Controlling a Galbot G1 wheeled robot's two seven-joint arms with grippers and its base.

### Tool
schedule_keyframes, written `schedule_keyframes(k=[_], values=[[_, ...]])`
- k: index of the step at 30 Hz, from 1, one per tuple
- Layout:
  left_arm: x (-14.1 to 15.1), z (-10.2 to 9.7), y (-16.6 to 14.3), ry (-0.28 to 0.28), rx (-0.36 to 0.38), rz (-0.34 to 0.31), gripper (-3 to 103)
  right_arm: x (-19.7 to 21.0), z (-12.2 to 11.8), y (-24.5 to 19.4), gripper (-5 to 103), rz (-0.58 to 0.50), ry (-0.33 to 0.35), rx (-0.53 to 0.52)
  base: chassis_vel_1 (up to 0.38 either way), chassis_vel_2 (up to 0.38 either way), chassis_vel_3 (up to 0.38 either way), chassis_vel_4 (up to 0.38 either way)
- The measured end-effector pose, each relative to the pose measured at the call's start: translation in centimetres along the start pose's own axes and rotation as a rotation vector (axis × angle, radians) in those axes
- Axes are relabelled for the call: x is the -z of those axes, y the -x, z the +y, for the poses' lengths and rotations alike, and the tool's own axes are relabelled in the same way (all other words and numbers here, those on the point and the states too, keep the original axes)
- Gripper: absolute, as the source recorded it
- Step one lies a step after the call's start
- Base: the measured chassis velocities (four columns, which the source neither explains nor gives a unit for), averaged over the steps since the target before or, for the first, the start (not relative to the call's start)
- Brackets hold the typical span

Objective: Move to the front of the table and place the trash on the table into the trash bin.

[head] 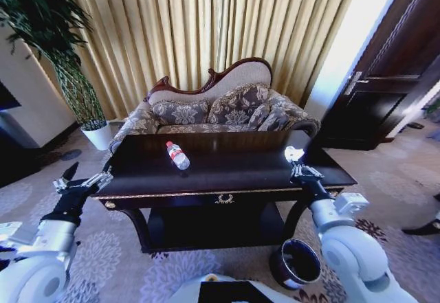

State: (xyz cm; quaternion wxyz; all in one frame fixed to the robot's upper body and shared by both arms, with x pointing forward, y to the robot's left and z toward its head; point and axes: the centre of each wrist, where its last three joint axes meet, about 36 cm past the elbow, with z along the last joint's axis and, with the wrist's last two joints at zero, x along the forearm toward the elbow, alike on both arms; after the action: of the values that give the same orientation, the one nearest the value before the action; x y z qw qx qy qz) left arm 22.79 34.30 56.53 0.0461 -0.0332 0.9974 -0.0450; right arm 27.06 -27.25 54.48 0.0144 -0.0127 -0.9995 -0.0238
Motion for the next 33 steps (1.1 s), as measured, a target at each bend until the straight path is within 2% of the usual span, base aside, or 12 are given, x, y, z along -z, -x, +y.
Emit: schedule_keyframes(k=[28,33], values=[[0.0,0.2,-0.3,0.008,0.002,0.011,100,-0.7,0.2,-0.2,0,0.009,-0.004,-0.017,0.110,-0.107,-0.113,0.104],[0.0,0.2,-0.3,0.007,0.004,0.009,100,-3.9,-1.0,1.2,0,0.078,0.000,-0.052,0.035,-0.055,-0.042,0.041]])
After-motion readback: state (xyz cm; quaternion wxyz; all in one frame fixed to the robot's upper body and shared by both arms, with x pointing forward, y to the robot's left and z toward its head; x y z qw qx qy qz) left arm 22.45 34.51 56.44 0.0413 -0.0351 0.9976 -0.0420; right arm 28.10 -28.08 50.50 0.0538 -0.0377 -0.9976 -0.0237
